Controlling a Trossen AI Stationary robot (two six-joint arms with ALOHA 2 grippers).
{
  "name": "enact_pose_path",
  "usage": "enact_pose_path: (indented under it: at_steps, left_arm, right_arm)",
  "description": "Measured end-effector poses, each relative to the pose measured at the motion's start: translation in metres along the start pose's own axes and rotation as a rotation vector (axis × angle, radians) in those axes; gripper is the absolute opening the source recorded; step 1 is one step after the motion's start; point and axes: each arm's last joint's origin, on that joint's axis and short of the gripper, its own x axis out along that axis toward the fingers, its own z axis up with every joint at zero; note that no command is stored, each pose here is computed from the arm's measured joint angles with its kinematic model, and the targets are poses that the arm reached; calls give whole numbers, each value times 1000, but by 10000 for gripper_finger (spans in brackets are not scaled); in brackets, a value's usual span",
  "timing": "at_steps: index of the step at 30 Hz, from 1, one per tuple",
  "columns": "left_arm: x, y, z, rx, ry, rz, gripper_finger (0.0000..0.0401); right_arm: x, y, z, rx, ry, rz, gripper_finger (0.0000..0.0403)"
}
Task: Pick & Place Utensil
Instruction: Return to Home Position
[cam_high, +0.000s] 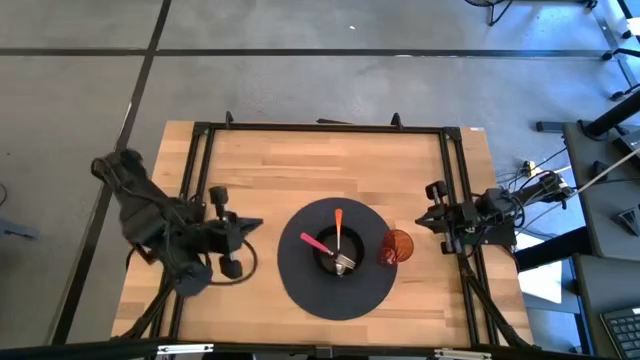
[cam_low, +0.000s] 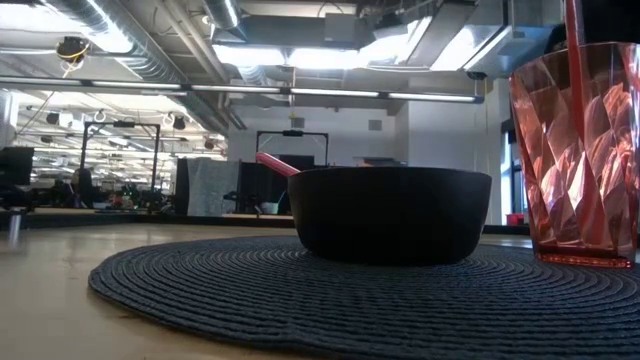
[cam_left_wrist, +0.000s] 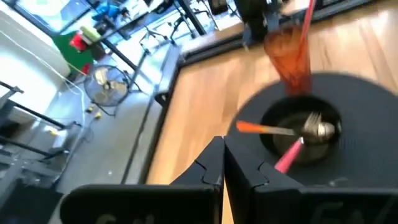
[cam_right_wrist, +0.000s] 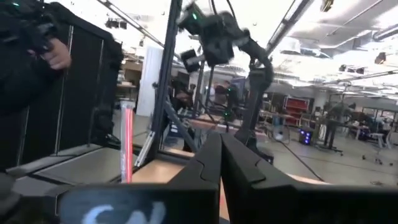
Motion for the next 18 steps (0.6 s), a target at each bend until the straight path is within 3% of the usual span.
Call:
enact_pose_path:
  at_steps: [6,9,15,18]
  left_arm:
    - [45,21,-92,-174,-18,16,1]
    - [74,23,-139,-270,-74,-81,1]
    - [103,24,-204,-363,-491,-348,1]
    - [112,30,-228,-422,-535,-333,1]
  right_arm:
    - [0,-4,-2,1,26,-74,2]
    - [0,-4,-2,0,23,-42,2]
    - [0,-6,-3,-21,25,-53,1]
    - [1,-7,0,6,38,-23,1]
